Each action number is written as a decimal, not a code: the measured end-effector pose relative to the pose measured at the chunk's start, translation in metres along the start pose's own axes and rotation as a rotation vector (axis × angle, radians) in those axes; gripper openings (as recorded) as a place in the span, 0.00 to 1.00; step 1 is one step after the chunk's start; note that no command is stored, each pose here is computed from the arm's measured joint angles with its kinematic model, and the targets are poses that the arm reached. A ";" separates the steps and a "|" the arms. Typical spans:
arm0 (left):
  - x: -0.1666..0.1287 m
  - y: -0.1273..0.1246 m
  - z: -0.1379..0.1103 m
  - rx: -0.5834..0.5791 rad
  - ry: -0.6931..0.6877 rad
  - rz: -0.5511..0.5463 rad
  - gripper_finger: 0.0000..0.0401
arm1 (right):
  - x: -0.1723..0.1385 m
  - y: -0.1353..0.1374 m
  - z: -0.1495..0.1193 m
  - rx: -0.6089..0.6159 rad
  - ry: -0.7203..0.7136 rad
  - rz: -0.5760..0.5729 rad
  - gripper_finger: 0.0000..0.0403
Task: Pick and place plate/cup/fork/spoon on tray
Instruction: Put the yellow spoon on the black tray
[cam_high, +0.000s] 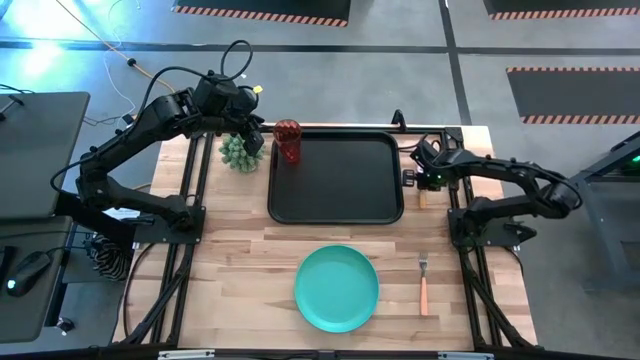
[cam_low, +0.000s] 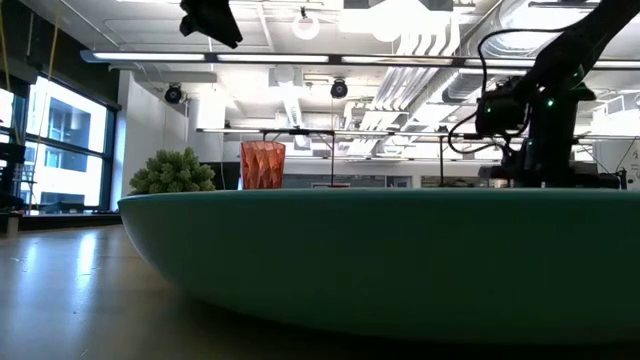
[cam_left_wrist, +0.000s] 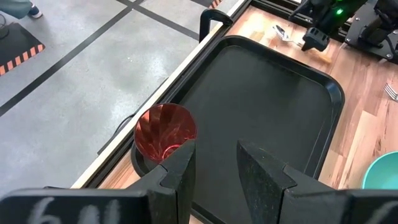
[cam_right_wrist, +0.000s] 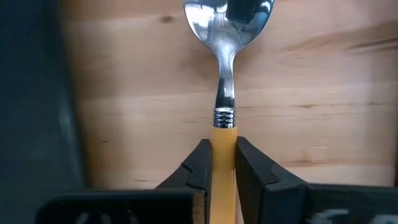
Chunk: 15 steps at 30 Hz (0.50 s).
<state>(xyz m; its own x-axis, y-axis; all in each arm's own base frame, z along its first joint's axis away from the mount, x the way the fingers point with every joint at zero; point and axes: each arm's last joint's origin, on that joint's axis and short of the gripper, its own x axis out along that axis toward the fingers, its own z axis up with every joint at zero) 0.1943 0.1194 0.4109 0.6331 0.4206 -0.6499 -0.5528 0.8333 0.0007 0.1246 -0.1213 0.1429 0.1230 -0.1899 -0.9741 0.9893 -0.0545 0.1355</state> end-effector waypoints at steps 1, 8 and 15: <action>0.000 0.000 0.000 0.000 0.000 0.000 0.26 | -0.002 0.000 0.000 0.010 -0.009 0.016 0.07; 0.000 0.000 0.000 -0.001 0.000 0.000 0.26 | -0.021 0.000 -0.001 0.052 -0.050 0.140 0.07; 0.000 0.000 0.000 -0.008 0.000 0.000 0.26 | -0.043 0.006 -0.007 0.101 -0.146 0.305 0.06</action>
<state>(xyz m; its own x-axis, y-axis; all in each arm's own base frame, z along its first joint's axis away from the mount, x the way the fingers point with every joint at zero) 0.1943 0.1194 0.4109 0.6330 0.4202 -0.6502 -0.5573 0.8303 -0.0058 0.1258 -0.1069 0.1848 0.3916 -0.3499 -0.8510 0.8952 -0.0690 0.4403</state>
